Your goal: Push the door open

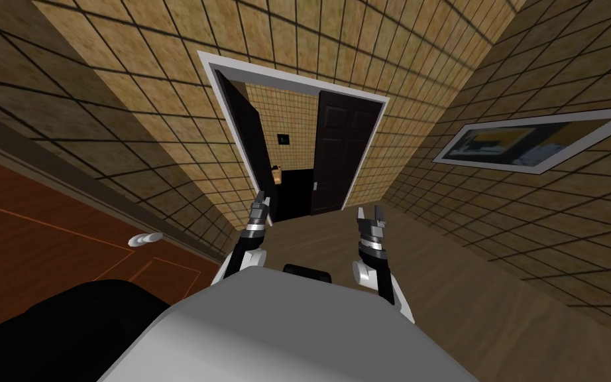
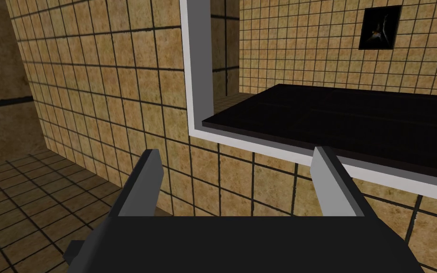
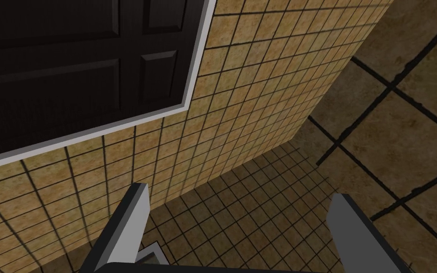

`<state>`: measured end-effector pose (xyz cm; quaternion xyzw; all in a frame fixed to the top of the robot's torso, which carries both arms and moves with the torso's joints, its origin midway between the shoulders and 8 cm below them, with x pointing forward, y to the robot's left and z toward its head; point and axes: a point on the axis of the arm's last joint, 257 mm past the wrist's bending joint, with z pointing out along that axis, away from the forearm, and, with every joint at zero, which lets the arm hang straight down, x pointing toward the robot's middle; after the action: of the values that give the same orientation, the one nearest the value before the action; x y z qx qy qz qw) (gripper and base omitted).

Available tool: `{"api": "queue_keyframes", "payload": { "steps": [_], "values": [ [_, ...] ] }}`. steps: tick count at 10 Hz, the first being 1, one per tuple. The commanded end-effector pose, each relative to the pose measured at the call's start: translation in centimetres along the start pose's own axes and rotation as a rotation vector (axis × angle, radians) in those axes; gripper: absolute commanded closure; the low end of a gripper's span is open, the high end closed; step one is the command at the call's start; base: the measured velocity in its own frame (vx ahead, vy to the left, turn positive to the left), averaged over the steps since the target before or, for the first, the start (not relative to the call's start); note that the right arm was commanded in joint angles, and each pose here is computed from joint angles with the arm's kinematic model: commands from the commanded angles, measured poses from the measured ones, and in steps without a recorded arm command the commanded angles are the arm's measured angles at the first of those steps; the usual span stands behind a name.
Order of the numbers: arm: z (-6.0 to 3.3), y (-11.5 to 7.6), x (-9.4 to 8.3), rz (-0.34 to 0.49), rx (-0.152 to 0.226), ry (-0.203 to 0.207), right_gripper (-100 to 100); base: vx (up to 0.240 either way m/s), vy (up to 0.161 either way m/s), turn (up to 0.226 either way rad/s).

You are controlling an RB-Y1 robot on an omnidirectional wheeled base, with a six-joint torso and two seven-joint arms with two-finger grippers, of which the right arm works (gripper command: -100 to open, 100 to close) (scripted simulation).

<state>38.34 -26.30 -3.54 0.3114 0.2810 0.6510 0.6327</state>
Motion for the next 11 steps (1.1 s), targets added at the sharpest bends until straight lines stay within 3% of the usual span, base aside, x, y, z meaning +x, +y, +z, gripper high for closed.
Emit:
{"api": "queue_keyframes", "payload": {
  "steps": [1, 11],
  "values": [
    [-0.14, -1.2, 0.1, -0.004, 0.020, 0.006, -100, 0.148, 0.002, 0.033],
    [-1.72, -8.1, 0.5, -0.028, 0.138, 0.038, -100, 0.107, -0.018, 0.041]
  ]
}}
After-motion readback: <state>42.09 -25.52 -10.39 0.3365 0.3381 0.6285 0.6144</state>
